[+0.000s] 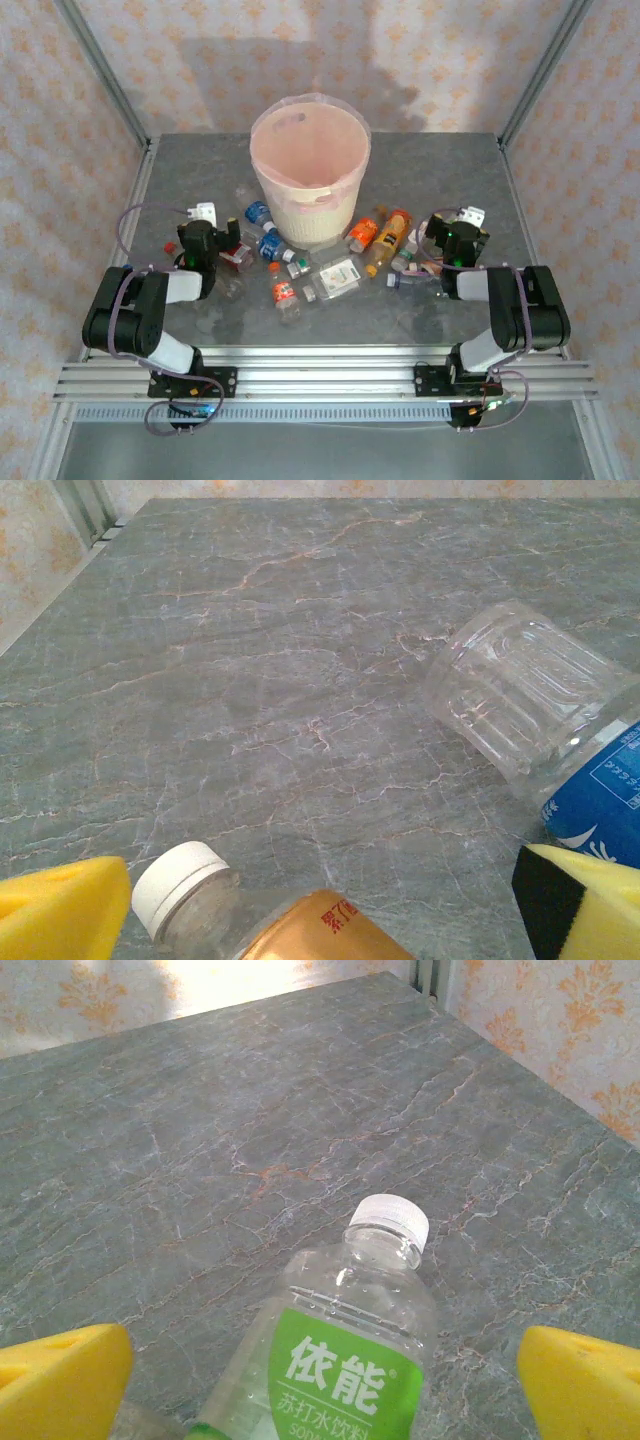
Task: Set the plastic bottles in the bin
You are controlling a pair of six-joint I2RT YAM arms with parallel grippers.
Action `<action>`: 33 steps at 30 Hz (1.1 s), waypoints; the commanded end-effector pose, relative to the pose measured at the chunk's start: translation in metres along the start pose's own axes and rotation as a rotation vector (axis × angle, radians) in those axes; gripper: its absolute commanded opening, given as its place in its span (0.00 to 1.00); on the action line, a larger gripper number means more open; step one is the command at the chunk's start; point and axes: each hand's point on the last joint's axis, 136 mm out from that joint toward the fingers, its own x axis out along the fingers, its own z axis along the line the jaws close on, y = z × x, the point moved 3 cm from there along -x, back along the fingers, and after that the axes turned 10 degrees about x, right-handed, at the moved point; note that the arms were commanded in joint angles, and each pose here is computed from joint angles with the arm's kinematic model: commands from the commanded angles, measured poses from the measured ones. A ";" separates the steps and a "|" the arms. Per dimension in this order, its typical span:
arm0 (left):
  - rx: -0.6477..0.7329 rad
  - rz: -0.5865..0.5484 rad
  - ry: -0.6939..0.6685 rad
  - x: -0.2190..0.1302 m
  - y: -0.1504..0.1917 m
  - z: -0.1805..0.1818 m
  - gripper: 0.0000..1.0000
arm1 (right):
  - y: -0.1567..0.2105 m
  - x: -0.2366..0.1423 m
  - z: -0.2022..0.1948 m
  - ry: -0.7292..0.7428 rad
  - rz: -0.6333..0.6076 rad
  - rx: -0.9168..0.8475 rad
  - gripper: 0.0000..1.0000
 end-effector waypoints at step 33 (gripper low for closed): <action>0.001 0.000 -0.024 -0.001 -0.014 0.005 1.00 | -0.002 0.002 0.004 -0.011 0.003 -0.014 0.99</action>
